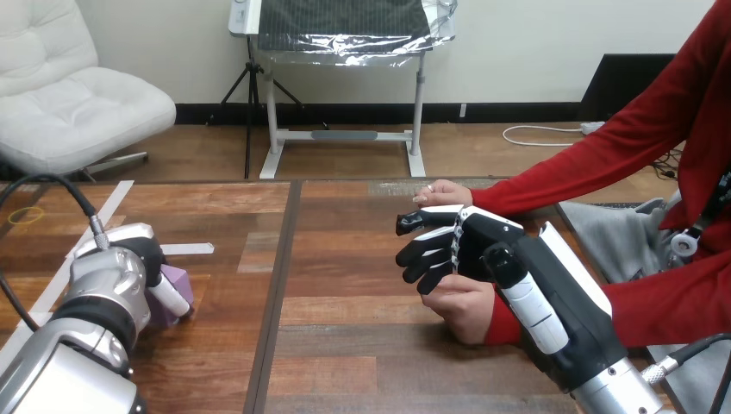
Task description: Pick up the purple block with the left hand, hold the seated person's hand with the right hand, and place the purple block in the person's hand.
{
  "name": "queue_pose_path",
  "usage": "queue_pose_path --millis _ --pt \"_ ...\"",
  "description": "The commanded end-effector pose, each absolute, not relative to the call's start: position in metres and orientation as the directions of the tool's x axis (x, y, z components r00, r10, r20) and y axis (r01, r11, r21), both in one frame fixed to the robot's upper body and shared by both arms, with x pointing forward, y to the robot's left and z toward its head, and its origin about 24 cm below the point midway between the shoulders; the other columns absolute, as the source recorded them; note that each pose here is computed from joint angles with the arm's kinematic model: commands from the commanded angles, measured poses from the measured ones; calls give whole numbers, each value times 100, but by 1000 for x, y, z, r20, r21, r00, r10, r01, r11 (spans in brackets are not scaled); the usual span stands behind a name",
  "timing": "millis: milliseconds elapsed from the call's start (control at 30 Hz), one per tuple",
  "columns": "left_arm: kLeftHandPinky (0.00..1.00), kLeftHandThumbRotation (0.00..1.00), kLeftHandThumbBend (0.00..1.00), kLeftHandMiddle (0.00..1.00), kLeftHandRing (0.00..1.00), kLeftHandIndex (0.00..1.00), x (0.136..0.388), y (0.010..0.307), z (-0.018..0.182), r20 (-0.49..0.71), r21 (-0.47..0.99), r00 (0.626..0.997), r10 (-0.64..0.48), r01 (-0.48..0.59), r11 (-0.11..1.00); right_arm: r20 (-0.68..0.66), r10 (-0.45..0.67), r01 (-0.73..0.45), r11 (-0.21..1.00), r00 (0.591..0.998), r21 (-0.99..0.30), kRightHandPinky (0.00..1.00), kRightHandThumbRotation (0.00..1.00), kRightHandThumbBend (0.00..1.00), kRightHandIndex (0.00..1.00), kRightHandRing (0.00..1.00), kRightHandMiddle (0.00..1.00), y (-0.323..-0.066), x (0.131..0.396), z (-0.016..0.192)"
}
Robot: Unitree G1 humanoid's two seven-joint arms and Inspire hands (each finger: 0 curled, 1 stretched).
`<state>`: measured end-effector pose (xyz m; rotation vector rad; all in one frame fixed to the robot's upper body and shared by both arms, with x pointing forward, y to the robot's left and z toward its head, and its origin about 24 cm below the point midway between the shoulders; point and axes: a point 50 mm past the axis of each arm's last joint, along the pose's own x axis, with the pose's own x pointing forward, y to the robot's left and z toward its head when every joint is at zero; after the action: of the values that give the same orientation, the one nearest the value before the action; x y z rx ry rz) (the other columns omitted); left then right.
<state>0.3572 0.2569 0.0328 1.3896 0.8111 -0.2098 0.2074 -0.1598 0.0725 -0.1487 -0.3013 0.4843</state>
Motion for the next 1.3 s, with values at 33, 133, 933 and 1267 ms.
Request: queue_pose_path --millis 33,133,933,1267 --pt "53 18 52 91 85 86 377 252 66 -535 842 793 292 526 118 320 485 -423 872 814 -247 49 100 81 70 57 61 -159 214 89" --pt "57 18 50 88 85 84 377 252 66 -534 841 797 282 536 78 319 485 -423 872 814 -247 49 100 81 70 57 61 -159 214 89" --pt "23 0 62 46 34 58 376 255 66 -443 889 833 332 359 286 320 484 -421 872 814 -248 49 100 81 70 57 61 -160 214 90" --pt "19 0 67 36 26 56 376 255 66 -420 898 844 334 331 291 318 482 -420 873 816 -246 49 100 82 69 57 61 -160 214 90"
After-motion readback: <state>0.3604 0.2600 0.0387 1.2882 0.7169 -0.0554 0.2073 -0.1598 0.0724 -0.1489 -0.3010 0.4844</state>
